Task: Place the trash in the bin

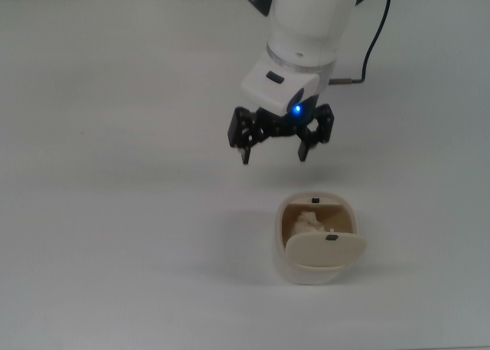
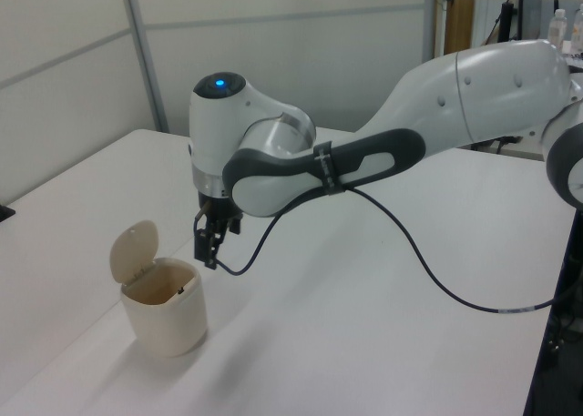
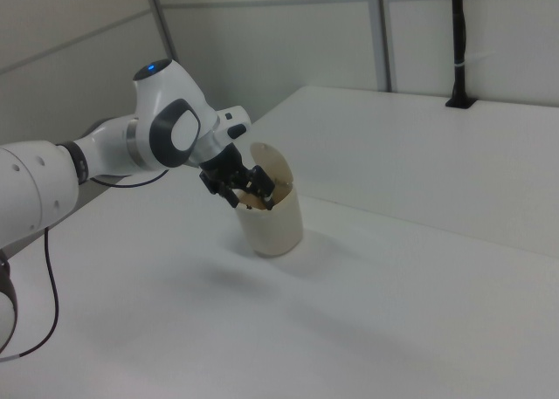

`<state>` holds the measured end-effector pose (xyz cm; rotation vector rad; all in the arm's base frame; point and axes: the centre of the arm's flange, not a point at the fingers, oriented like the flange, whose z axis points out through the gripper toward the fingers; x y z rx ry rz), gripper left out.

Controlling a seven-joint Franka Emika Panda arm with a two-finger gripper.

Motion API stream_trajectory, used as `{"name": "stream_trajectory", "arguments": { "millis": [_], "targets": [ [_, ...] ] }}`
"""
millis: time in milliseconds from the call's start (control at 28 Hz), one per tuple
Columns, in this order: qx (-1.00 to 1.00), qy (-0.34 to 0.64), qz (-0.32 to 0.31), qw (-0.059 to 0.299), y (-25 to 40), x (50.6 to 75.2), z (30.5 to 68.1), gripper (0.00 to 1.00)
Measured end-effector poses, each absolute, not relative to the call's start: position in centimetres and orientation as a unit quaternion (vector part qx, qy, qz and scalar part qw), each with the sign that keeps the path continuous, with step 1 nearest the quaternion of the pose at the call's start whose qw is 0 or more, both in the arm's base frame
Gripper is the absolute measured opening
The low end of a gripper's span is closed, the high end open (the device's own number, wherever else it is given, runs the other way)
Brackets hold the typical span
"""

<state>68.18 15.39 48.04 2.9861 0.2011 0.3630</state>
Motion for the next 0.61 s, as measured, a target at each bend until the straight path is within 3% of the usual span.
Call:
{"name": "stream_trajectory", "arguments": {
  "millis": [286,607],
  "targets": [
    [0.998,0.022,0.023,0.062,11.6,63.8,53.2,1.0],
    [0.998,-0.026,-0.017,0.046,6.1,59.2,59.8,1.0]
  ]
}}
